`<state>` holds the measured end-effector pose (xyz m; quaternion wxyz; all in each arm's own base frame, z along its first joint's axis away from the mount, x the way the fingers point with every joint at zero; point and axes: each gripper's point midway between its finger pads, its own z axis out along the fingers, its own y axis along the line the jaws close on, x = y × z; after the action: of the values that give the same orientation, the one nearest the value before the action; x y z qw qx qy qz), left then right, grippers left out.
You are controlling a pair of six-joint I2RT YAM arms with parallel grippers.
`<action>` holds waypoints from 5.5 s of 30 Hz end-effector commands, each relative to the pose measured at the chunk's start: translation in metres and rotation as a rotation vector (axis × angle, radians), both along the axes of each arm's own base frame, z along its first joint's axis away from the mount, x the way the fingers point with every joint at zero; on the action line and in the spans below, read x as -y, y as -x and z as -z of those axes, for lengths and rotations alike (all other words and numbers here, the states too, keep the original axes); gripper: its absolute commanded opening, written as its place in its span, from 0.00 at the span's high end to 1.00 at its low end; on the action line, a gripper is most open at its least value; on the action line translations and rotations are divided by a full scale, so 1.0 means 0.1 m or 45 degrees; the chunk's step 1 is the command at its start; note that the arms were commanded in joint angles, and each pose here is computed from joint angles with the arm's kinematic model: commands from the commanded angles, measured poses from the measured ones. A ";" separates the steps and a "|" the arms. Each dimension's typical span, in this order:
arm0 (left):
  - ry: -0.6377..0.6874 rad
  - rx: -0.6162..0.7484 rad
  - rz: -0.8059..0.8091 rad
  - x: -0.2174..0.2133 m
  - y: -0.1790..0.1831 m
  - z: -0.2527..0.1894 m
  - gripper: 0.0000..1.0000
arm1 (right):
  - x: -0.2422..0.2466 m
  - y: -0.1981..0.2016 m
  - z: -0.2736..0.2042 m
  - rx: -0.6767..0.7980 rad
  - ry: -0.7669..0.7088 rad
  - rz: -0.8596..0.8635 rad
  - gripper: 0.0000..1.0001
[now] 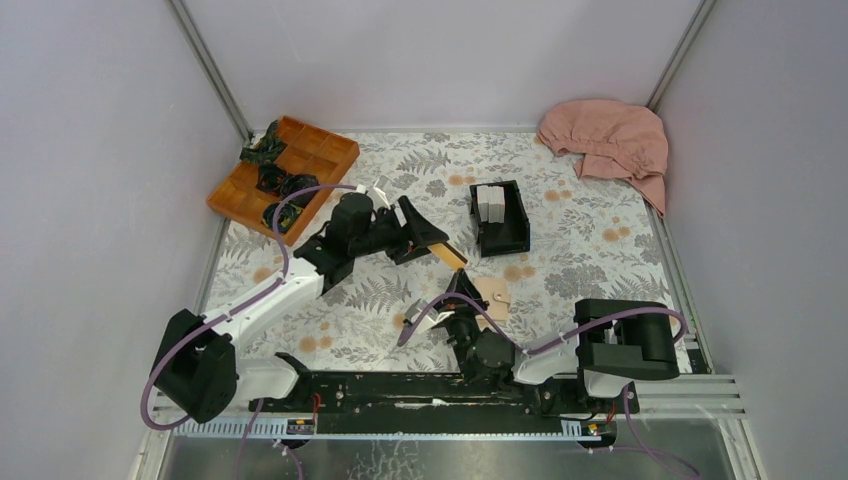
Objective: Put the credit cards into the card holder
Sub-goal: Pick up the credit card from the storage box.
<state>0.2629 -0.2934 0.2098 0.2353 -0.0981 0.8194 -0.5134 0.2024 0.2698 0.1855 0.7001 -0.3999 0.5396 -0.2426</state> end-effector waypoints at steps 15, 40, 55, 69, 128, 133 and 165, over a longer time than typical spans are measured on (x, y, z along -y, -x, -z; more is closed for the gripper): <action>0.076 0.072 0.089 0.07 -0.08 -0.11 0.97 | -0.05 0.02 -0.23 0.039 -0.167 -0.004 1.00; 0.182 0.337 -0.059 -0.26 -0.58 -0.60 1.00 | 0.39 -0.16 -0.84 -0.490 -0.932 0.056 0.33; 0.271 0.584 0.291 -0.16 -0.23 -0.70 1.00 | 0.25 -0.41 -1.14 -0.958 -1.222 -0.181 0.32; 0.387 0.704 0.457 -0.20 0.01 -0.81 1.00 | 0.30 -0.61 -1.19 -1.377 -1.612 -0.551 0.34; 0.241 0.640 0.786 0.18 0.04 -0.59 1.00 | 0.14 -0.39 -0.86 -1.662 -1.517 -0.651 0.50; 0.251 0.642 0.795 0.19 0.02 -0.61 1.00 | 0.12 -0.33 -0.84 -1.698 -1.505 -0.686 0.51; 0.311 0.617 0.766 0.27 -0.15 -0.66 0.97 | 0.08 -0.36 -0.58 -1.761 -1.465 -0.658 0.79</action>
<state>0.2654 -0.3171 0.2614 0.2206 0.2363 0.6792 -0.6589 0.2350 0.2567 0.2318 0.3283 -0.1361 0.7835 0.5098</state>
